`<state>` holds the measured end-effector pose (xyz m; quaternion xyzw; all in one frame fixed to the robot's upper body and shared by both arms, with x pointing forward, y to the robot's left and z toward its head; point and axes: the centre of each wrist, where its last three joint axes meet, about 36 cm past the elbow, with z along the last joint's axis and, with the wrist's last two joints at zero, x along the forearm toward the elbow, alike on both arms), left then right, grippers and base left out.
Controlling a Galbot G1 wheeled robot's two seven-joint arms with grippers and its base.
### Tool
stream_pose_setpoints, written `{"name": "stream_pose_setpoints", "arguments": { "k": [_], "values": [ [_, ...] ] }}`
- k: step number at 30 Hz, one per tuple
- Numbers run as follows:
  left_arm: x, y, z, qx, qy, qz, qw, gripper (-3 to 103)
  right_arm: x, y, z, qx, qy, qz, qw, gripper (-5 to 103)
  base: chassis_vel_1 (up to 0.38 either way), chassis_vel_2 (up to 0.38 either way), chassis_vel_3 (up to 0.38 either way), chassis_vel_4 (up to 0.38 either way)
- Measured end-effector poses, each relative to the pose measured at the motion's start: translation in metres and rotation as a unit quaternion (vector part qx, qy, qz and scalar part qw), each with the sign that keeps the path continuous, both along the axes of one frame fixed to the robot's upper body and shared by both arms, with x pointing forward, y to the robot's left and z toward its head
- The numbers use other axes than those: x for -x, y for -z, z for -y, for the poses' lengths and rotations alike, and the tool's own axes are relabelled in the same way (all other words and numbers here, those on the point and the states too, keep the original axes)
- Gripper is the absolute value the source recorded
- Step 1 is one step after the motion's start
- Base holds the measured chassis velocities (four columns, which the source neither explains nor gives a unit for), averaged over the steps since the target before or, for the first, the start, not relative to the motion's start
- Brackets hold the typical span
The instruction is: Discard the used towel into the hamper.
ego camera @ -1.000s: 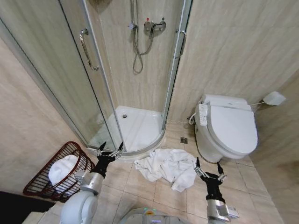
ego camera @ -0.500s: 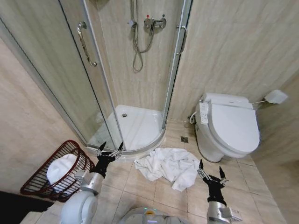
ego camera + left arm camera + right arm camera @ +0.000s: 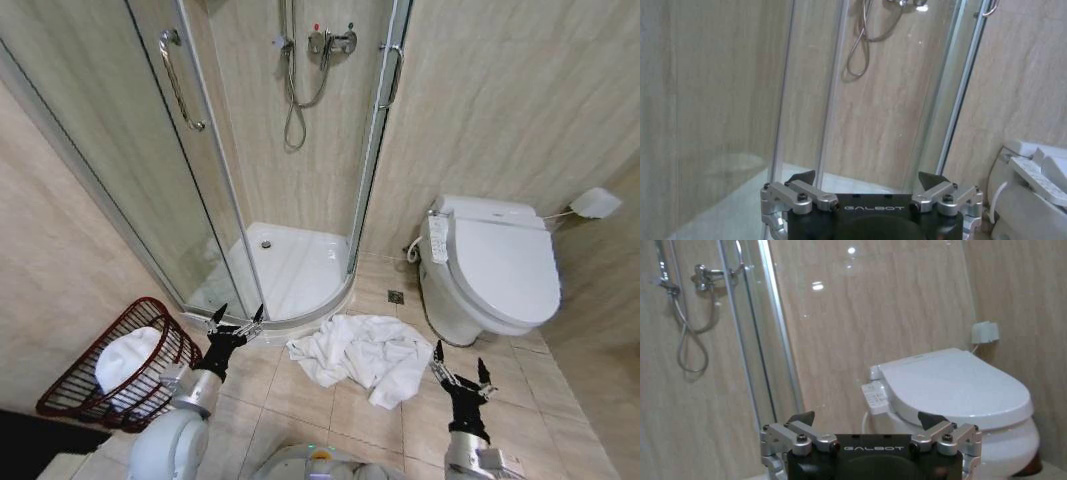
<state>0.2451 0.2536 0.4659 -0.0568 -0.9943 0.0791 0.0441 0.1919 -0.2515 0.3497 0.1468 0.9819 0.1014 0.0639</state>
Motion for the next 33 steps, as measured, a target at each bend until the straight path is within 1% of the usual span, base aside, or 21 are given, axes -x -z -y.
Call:
{"name": "stream_pose_setpoints", "arguments": {
  "k": [9,13,19,28,33],
  "values": [
    [0.0000,0.0000,0.0000,0.000,0.000,0.000,1.0000,100,0.0022,-0.0037,0.0035,0.007,-0.022,0.004,1.000,100,0.000,0.000,0.000,0.000],
    [0.0000,0.0000,0.0000,0.000,0.000,0.000,1.0000,100,0.0023,-0.0040,0.0031,0.006,-0.023,0.005,1.000,100,-0.044,-0.078,0.047,0.058],
    [0.0000,0.0000,0.0000,0.000,0.000,0.000,1.0000,100,0.0038,-0.0042,0.0034,0.009,-0.022,0.006,1.000,100,-0.113,-0.181,0.142,0.183],
    [0.0000,0.0000,0.0001,0.000,0.000,0.000,1.0000,100,0.0065,0.0024,0.0080,0.014,-0.012,0.015,1.000,100,-0.201,-0.275,0.189,0.259],
    [0.0000,0.0000,0.0001,0.000,0.000,0.000,1.0000,100,0.0068,0.0026,0.0087,0.016,-0.013,0.016,1.000,100,-0.106,-0.141,0.151,0.101]
  ]
}}
